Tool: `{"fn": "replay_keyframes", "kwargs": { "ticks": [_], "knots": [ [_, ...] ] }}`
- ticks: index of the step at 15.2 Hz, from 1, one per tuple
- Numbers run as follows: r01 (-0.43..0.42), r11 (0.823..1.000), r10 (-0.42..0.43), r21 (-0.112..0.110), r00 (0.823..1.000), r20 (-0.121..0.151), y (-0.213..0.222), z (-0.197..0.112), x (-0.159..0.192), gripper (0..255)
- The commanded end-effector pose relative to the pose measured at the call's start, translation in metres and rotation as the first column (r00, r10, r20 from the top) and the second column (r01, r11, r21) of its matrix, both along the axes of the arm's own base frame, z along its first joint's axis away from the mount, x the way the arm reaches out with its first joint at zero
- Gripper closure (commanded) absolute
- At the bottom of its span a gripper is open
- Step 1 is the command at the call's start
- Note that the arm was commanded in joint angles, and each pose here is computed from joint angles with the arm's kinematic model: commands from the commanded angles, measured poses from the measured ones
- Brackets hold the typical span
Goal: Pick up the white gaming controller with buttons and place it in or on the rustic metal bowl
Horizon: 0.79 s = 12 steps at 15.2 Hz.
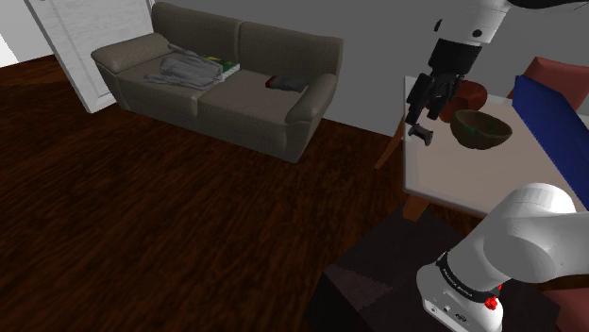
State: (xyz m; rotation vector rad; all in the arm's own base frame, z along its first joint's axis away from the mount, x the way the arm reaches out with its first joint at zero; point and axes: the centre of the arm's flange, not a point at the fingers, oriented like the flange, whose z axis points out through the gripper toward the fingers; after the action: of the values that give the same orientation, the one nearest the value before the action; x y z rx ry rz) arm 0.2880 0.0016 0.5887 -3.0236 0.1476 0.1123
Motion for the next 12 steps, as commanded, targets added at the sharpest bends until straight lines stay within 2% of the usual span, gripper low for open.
{"fn": "replay_keyframes", "kwargs": {
  "ticks": [1, 12],
  "knots": [
    [0.000, 1.000, 0.000, 0.000, 1.000, 0.000, 0.000, 0.000, 0.000, 0],
    [-0.007, 0.998, 0.006, 0.060, 1.000, 0.023, -0.141, -0.058, 0.020, 0]
  ]
}}
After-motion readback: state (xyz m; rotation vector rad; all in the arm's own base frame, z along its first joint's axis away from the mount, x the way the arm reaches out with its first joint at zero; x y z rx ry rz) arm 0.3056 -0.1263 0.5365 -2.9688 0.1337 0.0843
